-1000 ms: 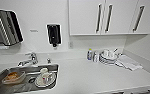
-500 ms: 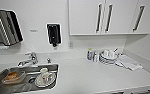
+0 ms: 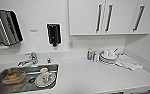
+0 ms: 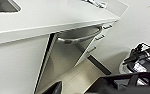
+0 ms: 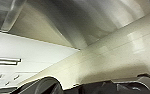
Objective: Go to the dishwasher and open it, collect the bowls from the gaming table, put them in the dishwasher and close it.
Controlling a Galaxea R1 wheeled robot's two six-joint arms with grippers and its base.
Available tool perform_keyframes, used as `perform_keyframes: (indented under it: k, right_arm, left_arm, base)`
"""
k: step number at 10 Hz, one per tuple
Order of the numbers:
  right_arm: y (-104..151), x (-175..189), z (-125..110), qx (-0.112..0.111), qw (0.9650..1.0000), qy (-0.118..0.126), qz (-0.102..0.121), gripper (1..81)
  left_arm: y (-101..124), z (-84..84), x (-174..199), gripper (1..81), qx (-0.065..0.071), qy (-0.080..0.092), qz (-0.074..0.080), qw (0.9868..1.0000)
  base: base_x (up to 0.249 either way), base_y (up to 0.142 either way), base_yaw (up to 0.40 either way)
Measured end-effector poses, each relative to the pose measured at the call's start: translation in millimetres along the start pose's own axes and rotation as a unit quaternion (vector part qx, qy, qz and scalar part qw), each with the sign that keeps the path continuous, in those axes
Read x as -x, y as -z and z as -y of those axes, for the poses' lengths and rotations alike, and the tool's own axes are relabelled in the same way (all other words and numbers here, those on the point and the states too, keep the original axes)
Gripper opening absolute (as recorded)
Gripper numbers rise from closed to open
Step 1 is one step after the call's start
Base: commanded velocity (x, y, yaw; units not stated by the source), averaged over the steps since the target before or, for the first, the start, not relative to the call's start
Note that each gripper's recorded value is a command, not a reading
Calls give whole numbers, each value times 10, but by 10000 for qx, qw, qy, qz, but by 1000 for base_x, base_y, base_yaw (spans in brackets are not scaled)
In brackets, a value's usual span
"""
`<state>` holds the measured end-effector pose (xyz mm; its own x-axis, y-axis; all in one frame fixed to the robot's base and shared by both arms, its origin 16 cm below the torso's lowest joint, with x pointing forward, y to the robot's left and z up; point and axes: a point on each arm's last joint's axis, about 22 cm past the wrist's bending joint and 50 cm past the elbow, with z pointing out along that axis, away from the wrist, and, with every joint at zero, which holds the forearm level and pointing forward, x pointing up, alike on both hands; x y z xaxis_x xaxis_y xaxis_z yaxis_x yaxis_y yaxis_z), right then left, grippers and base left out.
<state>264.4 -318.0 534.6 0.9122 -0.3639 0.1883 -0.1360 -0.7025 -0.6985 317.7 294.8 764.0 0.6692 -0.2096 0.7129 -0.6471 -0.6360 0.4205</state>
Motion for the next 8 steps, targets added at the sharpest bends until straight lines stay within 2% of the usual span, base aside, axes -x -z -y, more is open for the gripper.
perform_keyframes:
  k: [2, 5, 7, 8]
  right_arm:
    - [-43, -275, 220, -61, 9999, 88, 60, 811]
    - [-89, -755, 494, -12, 9998, 130, 127, 811]
    - [-183, -912, 710, 11, 9995, 74, 300, 811]
    - [-221, -973, 825, -5, 9993, -44, 362, 811]
  left_arm:
    - [-1, -7, -48, 811, 6, -16, -103, 9999]
    - [-4, -62, -72, 811, 68, -95, -130, 9998]
    - [10, -53, -120, 811, 47, -105, -231, 9997]
    - [10, -51, -119, 811, 45, -108, -230, 9997]
  base:
    - [0, 0, 0]
    - [0, 0, 0]
    - [0, 0, 0]
    - [0, 0, 0]
